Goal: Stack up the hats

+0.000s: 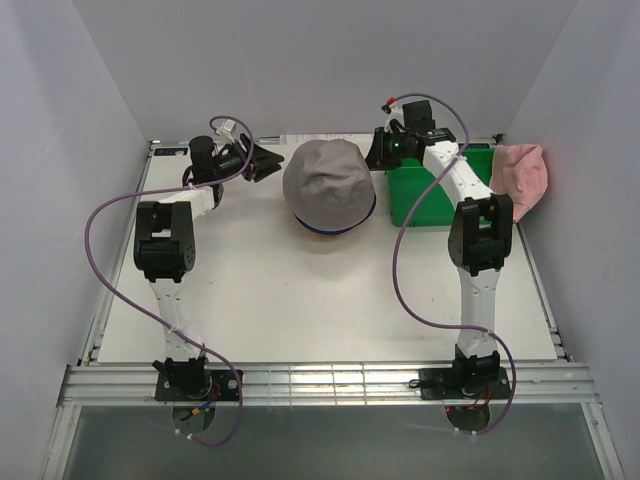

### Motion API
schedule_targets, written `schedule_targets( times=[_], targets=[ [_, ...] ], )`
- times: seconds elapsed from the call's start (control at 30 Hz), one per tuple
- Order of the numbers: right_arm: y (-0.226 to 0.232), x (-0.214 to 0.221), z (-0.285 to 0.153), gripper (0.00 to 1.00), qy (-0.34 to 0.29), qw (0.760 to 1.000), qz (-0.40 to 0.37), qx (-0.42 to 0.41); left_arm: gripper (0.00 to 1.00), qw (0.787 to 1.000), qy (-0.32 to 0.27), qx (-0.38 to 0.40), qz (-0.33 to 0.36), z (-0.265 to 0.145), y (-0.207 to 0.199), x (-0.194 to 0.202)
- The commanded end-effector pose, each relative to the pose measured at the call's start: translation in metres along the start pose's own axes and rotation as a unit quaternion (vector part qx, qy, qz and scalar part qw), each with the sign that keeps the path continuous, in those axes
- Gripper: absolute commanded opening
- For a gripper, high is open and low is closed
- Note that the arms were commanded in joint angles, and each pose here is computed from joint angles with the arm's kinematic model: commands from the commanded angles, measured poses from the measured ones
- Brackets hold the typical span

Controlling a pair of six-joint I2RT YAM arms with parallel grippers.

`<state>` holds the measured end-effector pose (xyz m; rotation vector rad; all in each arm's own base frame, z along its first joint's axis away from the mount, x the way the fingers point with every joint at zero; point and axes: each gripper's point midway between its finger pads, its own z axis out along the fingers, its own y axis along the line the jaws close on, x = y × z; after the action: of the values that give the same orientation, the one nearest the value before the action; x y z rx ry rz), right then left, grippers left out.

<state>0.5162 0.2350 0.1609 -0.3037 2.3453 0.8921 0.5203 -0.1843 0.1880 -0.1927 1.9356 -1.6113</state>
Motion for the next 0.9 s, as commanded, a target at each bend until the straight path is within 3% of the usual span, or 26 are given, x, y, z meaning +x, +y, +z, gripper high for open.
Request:
schedule_targets(
  times=[0.0,0.7,0.83,0.87],
  targets=[
    [0.009,-0.001,0.003,0.19,-0.006,1.0,-0.019,-0.014,0.58,0.997,-0.011,0.049,0.053,0.002,-0.038,-0.016],
    [0.013,0.004,0.005,0.19,-0.006,1.0,-0.021,-0.013,0.59,0.991,0.014,0.102,0.089,0.031,-0.049,0.01],
    [0.012,0.005,0.005,0.19,-0.005,1.0,-0.022,-0.011,0.55,0.99,0.013,0.108,0.086,0.03,-0.049,0.014],
    [0.011,0.007,0.005,0.19,-0.003,1.0,-0.02,-0.009,0.49,0.991,0.012,0.108,0.079,0.029,-0.048,0.015]
  ],
)
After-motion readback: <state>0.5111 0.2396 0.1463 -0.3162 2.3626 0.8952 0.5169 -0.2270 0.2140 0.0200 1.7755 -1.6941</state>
